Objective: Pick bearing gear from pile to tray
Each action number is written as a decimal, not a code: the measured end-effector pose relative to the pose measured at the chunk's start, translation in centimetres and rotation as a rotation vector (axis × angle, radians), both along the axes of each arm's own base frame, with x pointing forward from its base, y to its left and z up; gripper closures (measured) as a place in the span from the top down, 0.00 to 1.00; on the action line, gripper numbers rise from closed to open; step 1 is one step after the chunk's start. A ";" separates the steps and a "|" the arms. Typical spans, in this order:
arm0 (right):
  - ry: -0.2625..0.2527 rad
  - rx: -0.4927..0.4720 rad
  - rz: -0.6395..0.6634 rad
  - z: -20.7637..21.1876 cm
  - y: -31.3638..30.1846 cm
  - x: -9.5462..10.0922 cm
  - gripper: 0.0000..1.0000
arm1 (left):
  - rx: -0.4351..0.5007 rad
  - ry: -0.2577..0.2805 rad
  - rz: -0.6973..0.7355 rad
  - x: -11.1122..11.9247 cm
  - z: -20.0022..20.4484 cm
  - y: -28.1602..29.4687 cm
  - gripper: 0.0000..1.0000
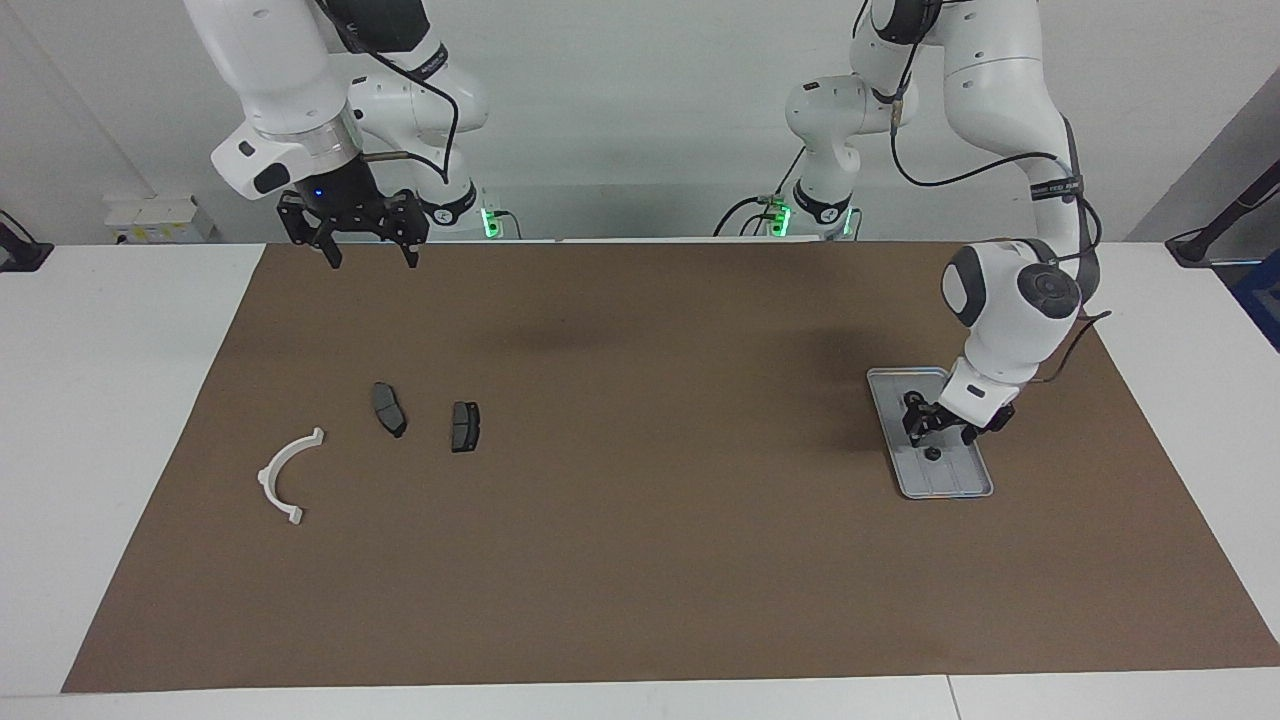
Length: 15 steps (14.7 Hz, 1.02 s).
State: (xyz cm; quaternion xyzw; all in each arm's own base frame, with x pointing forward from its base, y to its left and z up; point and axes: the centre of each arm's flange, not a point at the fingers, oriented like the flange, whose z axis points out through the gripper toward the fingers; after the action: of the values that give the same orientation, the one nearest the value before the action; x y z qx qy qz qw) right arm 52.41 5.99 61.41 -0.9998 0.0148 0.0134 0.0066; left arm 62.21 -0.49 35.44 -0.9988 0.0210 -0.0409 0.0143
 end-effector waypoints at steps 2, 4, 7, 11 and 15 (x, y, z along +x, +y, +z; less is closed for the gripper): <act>0.000 0.000 0.000 0.0 0.0 0.0 1.00 | -0.012 -0.051 0.094 0.0 5.2 -0.2 1.00; 0.000 0.000 0.000 0.0 0.0 0.0 1.00 | -0.019 -0.100 0.162 -1.3 10.8 -1.2 1.00; 0.000 0.000 0.000 0.0 0.0 0.0 1.00 | -0.006 -0.110 0.179 -5.1 18.2 -1.9 1.00; 0.000 0.000 0.000 0.0 0.0 0.0 1.00 | 0.007 -0.017 0.156 -9.2 21.9 -3.9 1.00; 0.000 0.000 0.000 0.0 0.0 0.0 1.00 | 0.001 0.047 0.139 -9.5 23.9 -4.5 1.00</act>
State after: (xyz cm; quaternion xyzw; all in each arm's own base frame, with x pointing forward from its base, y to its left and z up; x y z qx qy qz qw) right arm 52.41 5.98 61.43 -0.9998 0.0150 0.0132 0.0068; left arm 52.68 -5.02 59.36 -0.9986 -0.0480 -0.0163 0.0171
